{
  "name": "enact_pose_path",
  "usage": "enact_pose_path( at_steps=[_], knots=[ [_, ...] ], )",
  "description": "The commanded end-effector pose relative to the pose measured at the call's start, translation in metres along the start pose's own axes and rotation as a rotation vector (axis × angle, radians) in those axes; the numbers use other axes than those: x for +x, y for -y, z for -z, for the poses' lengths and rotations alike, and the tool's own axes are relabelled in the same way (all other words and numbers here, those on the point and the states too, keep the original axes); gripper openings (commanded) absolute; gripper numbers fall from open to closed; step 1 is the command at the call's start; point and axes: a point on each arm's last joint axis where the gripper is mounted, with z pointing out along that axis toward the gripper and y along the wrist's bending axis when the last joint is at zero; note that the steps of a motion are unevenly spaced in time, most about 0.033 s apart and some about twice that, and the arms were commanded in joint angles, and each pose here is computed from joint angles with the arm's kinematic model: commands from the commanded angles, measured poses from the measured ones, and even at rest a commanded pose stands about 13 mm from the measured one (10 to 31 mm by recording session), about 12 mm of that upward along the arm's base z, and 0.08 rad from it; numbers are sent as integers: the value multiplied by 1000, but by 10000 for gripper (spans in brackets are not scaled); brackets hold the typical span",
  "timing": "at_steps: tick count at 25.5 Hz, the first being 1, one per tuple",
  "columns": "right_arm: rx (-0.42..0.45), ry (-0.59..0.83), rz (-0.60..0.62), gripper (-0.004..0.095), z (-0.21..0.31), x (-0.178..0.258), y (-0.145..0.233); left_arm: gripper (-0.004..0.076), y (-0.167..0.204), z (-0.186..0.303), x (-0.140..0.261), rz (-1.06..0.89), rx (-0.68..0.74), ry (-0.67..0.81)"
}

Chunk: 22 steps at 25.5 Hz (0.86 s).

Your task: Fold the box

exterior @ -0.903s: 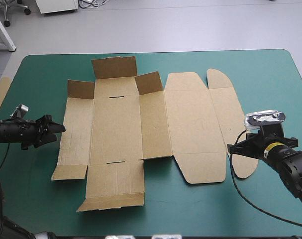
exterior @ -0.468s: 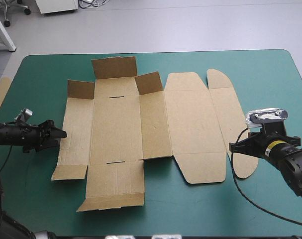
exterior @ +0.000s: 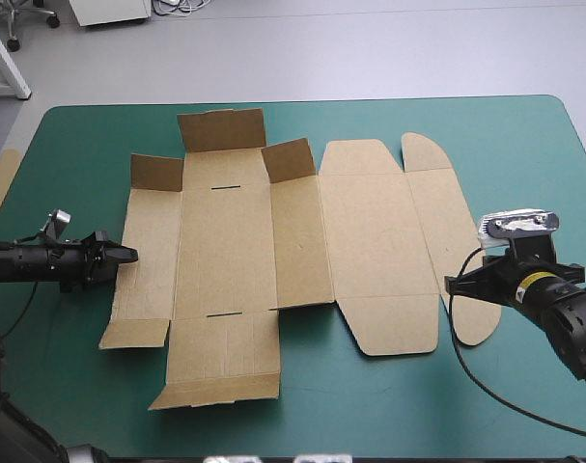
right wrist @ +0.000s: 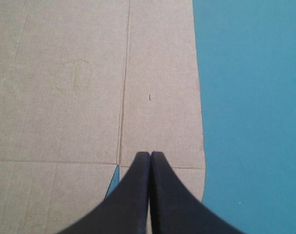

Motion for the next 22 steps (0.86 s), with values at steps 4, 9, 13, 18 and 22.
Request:
enact_pose_path(
  at_steps=[4, 9, 13, 18, 22],
  knots=[
    [-5, 98, 16, -19, 10, -14, 0, 412, 28, 3, 0, -41, 133, -12],
    [-5, 98, 16, -19, 10, -14, 0, 412, 45, -21, 6, -106, 144, -97],
    [-7, 98, 14, -19, 10, -14, 0, 412, 58, -39, 11, -169, 127, -164],
    [-6, 98, 12, -19, 11, -14, 0, 412, 59, -40, 11, -175, 121, -169],
    [-6, 98, 12, -19, 11, -14, 0, 377, 63, -38, 10, -187, 137, -143]
  ],
)
